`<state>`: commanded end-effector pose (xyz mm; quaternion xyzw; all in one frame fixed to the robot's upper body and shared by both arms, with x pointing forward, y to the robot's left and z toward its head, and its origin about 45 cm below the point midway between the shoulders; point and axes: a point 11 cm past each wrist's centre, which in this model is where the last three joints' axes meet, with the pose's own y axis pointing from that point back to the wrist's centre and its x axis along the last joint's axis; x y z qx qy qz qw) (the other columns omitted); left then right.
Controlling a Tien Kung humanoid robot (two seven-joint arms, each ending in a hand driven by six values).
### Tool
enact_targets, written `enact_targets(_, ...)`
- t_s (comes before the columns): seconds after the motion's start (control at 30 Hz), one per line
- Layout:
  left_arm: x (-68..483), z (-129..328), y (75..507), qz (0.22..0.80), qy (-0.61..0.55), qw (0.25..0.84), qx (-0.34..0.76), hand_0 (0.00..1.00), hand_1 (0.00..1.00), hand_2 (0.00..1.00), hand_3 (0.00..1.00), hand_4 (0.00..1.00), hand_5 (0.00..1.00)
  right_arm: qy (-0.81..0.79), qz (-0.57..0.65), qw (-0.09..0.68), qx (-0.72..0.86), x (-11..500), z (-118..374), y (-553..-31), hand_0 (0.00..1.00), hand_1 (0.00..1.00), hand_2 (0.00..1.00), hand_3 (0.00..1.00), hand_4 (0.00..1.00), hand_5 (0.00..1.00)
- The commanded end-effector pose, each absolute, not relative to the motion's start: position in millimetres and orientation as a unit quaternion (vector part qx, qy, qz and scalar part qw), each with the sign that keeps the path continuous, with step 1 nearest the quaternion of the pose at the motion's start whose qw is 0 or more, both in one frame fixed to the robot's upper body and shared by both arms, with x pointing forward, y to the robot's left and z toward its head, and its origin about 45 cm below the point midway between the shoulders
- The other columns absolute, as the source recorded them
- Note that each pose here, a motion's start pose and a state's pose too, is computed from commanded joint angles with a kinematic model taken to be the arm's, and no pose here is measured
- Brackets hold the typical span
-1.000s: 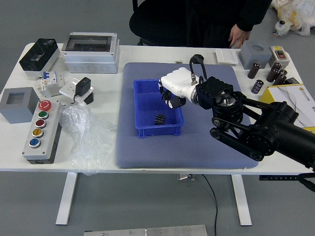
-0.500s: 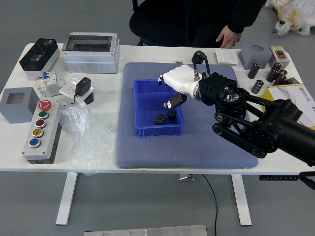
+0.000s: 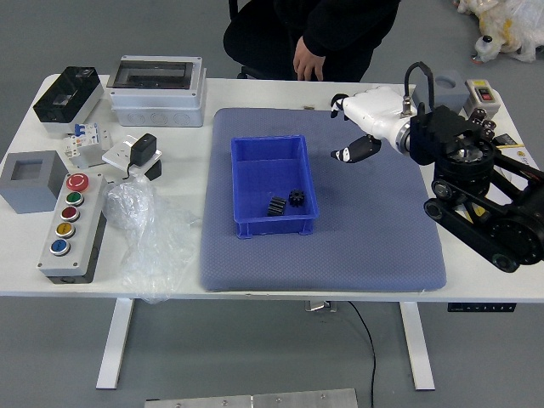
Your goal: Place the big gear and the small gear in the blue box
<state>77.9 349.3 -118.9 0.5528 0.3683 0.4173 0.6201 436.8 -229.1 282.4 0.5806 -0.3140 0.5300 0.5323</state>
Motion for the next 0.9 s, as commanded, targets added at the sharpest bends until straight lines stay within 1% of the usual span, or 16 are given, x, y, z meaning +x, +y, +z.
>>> enact_targets(0.17,79,-119,350,0.420,0.368,0.620,0.551,0.858,0.836,0.839,0.845,0.753,0.689,-0.351,0.508,0.533,0.579,429,288,-258,0.670,0.656,0.760,0.761,0.812,0.488)
enact_targets(0.2,79,-119,350,0.420,0.368,0.620,0.551,0.858,0.836,0.839,0.845,0.753,0.689,-0.360,0.503,0.530,0.580,428,289,-264,0.750,0.716,0.819,0.796,0.779,0.531)
enact_targets(0.37,79,-119,350,0.421,0.369,0.620,0.550,0.858,0.836,0.839,0.845,0.753,0.689,-0.417,0.468,0.495,0.602,418,298,-284,0.750,0.716,0.819,0.796,0.779,0.531)
enact_targets(0.4,79,-119,350,0.422,0.369,0.619,0.550,0.858,0.836,0.839,0.845,0.753,0.689,-0.430,0.459,0.485,0.607,416,301,-287,0.819,0.774,0.861,0.844,0.661,0.615)
enact_targets(0.43,78,-119,350,0.422,0.369,0.619,0.550,0.858,0.836,0.839,0.845,0.753,0.689,-0.442,0.452,0.475,0.612,414,303,-291,0.819,0.774,0.861,0.844,0.661,0.615)
enact_targets(0.57,79,-119,350,0.423,0.369,0.620,0.549,0.858,0.836,0.839,0.845,0.753,0.689,-0.501,0.410,0.417,0.638,407,311,-305,0.819,0.774,0.861,0.844,0.661,0.615)
enact_targets(0.6,79,-119,350,0.423,0.369,0.620,0.549,0.858,0.836,0.839,0.846,0.753,0.689,-0.513,0.399,0.402,0.645,405,313,-309,0.870,0.825,0.890,0.851,0.585,0.684)
enact_targets(0.77,79,-119,350,0.423,0.368,0.620,0.548,0.858,0.836,0.839,0.846,0.753,0.689,-0.566,0.344,0.309,0.683,397,324,-323,0.870,0.825,0.890,0.851,0.585,0.684)
enact_targets(0.8,79,-119,350,0.423,0.368,0.621,0.548,0.858,0.835,0.839,0.846,0.754,0.689,-0.574,0.332,0.288,0.691,395,326,-326,0.887,0.846,0.904,0.863,0.553,0.769)
enact_targets(0.9,80,-119,349,0.423,0.367,0.621,0.548,0.858,0.835,0.839,0.846,0.754,0.689,-0.592,0.302,0.231,0.710,390,332,-333,0.887,0.846,0.904,0.863,0.553,0.769)
